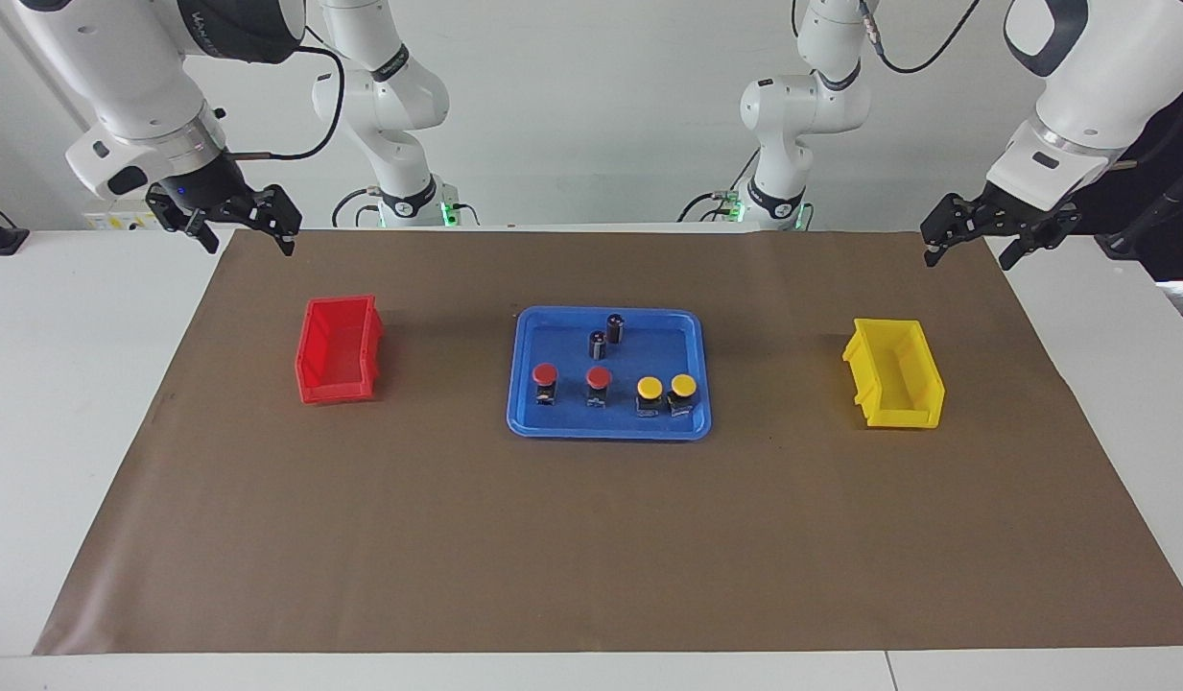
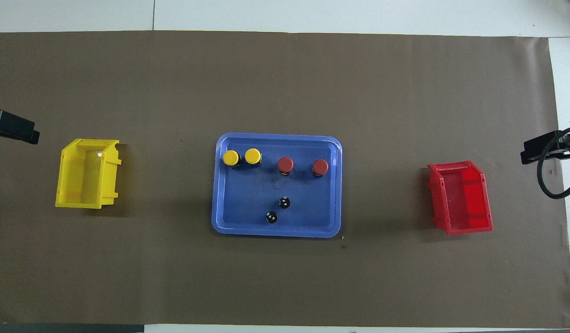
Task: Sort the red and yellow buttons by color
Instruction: 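Reach the right gripper to a red button while the left gripper rises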
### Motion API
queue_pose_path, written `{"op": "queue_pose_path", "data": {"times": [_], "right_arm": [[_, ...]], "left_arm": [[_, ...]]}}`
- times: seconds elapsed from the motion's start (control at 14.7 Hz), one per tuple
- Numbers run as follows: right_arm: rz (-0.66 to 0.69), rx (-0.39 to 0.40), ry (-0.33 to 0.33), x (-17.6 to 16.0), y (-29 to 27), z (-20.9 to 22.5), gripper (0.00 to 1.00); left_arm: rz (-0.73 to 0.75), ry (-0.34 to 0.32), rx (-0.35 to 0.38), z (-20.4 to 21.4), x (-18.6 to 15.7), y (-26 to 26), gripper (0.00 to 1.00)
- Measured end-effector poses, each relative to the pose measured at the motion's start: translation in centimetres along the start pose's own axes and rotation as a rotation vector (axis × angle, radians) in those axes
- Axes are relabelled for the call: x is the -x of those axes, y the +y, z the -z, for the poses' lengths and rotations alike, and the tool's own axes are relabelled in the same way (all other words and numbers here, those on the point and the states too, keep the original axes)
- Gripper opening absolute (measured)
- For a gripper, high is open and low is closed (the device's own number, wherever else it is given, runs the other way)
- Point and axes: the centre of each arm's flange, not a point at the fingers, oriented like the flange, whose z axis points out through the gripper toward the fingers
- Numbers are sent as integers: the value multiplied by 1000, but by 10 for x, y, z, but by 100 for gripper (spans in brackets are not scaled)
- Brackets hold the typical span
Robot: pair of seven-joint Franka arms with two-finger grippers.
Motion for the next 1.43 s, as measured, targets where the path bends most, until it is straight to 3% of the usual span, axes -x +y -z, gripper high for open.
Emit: {"op": "queue_pose_path", "data": {"times": [0.75, 1.02, 1.29, 1.43], "right_arm": [[23, 3, 3, -1, -12, 0, 100], [50, -44, 31, -6, -27, 2, 100], [-31, -46, 29, -31, -148, -6, 100], [-65, -60, 68, -53, -224, -32, 100]], "left_arm": [[0, -9, 1, 0, 1, 0, 100], [-1, -11, 1, 0, 2, 1, 100], [-3, -11, 1, 0, 2, 2, 100], [3, -13, 1, -2, 1, 9, 100]]}}
